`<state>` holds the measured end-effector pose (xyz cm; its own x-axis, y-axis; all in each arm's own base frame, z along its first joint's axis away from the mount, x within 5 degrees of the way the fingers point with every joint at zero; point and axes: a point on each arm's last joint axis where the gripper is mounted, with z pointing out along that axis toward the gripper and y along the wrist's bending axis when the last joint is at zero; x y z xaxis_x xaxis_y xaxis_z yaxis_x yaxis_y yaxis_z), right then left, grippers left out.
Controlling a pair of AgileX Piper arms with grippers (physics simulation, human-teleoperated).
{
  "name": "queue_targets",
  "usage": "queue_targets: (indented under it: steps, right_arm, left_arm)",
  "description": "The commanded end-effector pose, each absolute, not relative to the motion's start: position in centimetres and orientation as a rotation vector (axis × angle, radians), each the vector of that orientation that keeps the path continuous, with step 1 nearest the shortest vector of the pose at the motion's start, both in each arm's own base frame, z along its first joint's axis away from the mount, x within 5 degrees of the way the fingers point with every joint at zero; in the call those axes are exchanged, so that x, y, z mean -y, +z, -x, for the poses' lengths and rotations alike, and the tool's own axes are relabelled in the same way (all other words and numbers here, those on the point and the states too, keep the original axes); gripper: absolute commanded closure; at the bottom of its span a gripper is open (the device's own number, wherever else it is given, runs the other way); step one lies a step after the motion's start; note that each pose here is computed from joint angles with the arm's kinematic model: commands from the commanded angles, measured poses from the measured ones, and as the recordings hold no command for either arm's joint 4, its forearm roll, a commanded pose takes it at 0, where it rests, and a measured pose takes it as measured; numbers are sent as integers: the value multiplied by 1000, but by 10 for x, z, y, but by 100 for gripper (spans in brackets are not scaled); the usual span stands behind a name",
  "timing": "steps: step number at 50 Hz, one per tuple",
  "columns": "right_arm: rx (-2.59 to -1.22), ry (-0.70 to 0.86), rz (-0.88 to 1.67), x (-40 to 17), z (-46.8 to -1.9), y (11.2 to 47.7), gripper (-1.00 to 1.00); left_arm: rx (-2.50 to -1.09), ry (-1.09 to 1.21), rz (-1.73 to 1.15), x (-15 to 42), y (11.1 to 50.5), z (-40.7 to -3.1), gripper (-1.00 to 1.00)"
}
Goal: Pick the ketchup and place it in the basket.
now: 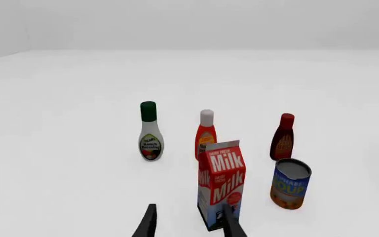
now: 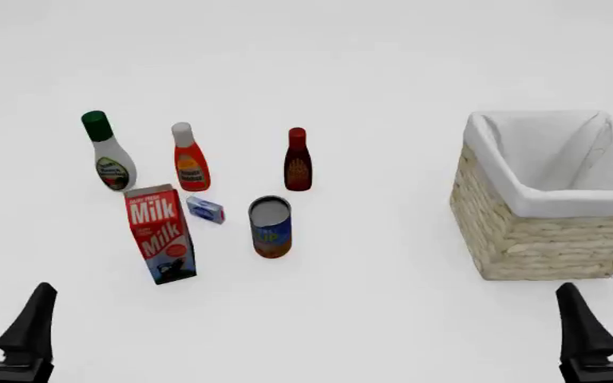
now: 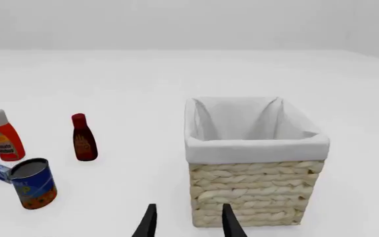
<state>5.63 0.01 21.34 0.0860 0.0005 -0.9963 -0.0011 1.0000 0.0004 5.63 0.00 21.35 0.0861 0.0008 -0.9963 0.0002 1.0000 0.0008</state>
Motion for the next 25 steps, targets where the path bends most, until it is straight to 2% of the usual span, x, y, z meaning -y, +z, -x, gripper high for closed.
queue_targets:
  steps: [1, 10, 23, 25]
  right_arm:
    - [-1497, 8, 3, 0, -58, 213, -100]
    - [-1499, -4, 8, 0, -58, 214, -100]
    - [-1494, -13, 10, 0, -57, 214, -100]
    - [-1493, -15, 8, 0, -57, 214, -100]
  left_arm:
    - [-1493, 4, -5, 0, 214, -57, -100]
    - [-1493, 17, -15, 0, 218, -56, -100]
    - [-1554, 12, -8, 0, 269, -79, -100]
    - [-1596, -59, 16, 3, 274, -89, -100]
